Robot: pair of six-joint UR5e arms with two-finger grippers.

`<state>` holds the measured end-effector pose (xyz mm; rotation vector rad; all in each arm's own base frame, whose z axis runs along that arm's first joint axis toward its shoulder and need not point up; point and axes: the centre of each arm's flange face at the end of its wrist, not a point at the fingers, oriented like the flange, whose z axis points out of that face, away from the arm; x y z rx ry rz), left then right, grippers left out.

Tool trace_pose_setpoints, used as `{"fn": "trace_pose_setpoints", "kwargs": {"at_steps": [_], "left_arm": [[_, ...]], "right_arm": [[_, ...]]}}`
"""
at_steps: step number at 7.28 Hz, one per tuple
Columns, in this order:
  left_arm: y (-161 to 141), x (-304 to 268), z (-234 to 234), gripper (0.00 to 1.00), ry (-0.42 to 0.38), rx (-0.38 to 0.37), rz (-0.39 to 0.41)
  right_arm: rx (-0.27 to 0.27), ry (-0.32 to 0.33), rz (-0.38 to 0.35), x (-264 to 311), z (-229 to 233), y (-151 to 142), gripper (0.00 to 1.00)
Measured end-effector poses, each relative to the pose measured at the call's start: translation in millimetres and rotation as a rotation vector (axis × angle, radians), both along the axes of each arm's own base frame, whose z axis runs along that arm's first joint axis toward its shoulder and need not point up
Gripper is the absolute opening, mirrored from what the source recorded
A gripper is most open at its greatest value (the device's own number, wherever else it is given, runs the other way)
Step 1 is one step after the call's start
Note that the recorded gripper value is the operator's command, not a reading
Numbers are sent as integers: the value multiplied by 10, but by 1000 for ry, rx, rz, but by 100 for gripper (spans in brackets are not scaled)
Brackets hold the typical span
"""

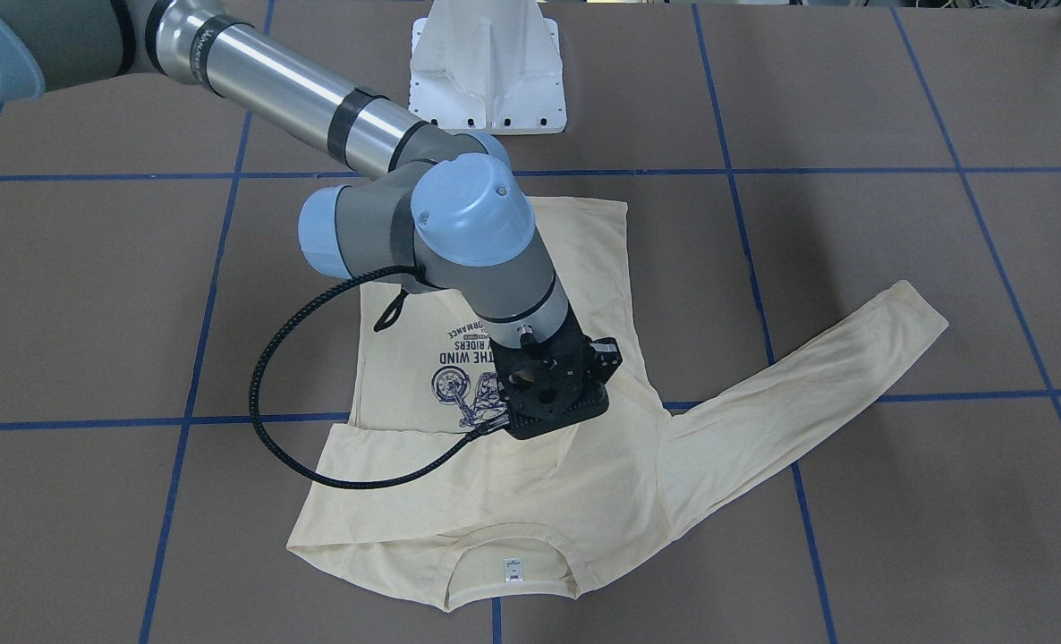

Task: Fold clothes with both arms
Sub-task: 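Sweep the right gripper across the shirt, laying the sleeve over the chest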

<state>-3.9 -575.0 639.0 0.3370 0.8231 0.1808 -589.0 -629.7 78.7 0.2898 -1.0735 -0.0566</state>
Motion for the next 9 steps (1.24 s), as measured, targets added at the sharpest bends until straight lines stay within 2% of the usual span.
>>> {"fn": "trace_pose_setpoints", "kwargs": {"at_steps": [3, 4, 5, 7, 9], "left_arm": [[-48, 5, 5, 100, 0, -3, 0], [-55, 5, 4, 100, 0, -2, 0], [-57, 6, 3, 100, 0, -2, 1], [-64, 6, -3, 100, 0, -1, 0], [-69, 7, -10, 100, 0, 0, 0]], "right_arm": [[45, 53, 69, -575, 140, 89, 0], [63, 69, 91, -738, 192, 137, 43], [87, 81, 119, -892, 225, 185, 99], [110, 76, 154, -1038, 181, 248, 98], [83, 46, 186, -1046, 37, 263, 98]]}}
